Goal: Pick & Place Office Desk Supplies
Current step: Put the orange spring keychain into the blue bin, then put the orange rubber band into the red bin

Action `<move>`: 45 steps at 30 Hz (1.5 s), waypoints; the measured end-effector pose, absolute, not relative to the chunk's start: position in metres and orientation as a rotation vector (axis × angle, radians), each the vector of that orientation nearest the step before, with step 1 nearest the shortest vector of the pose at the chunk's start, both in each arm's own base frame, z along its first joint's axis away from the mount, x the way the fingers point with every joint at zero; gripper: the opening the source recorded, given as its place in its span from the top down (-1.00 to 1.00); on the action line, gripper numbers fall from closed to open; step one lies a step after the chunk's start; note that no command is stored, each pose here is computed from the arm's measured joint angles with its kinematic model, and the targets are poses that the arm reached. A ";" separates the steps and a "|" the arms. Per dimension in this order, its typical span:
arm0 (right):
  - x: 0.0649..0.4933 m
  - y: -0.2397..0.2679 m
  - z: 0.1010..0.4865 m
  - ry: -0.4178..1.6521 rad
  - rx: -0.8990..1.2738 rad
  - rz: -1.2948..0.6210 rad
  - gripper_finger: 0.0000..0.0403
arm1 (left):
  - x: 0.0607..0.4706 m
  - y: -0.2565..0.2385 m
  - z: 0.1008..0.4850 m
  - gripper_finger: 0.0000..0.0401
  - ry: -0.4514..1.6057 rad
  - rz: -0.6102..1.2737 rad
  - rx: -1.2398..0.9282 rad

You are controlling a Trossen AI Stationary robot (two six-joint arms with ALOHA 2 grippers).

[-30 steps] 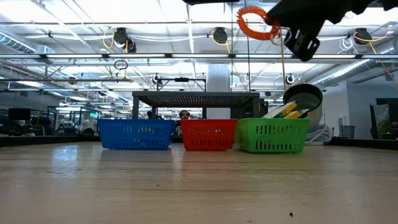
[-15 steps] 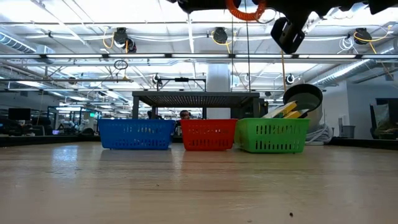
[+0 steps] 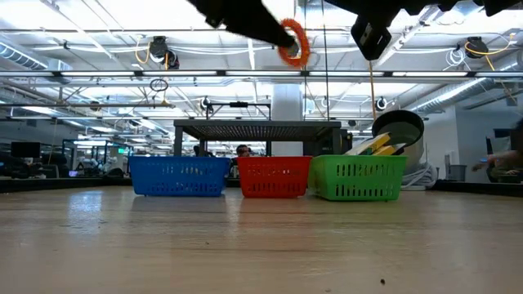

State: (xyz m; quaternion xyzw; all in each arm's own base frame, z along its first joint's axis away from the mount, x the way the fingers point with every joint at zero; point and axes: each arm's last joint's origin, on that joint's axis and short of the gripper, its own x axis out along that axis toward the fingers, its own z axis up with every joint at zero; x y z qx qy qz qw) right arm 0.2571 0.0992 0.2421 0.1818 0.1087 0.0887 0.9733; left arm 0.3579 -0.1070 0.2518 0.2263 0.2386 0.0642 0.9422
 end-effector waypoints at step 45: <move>0.257 0.099 0.243 0.205 0.321 0.169 0.01 | 0.281 -0.052 0.243 -0.26 1.235 0.314 -0.229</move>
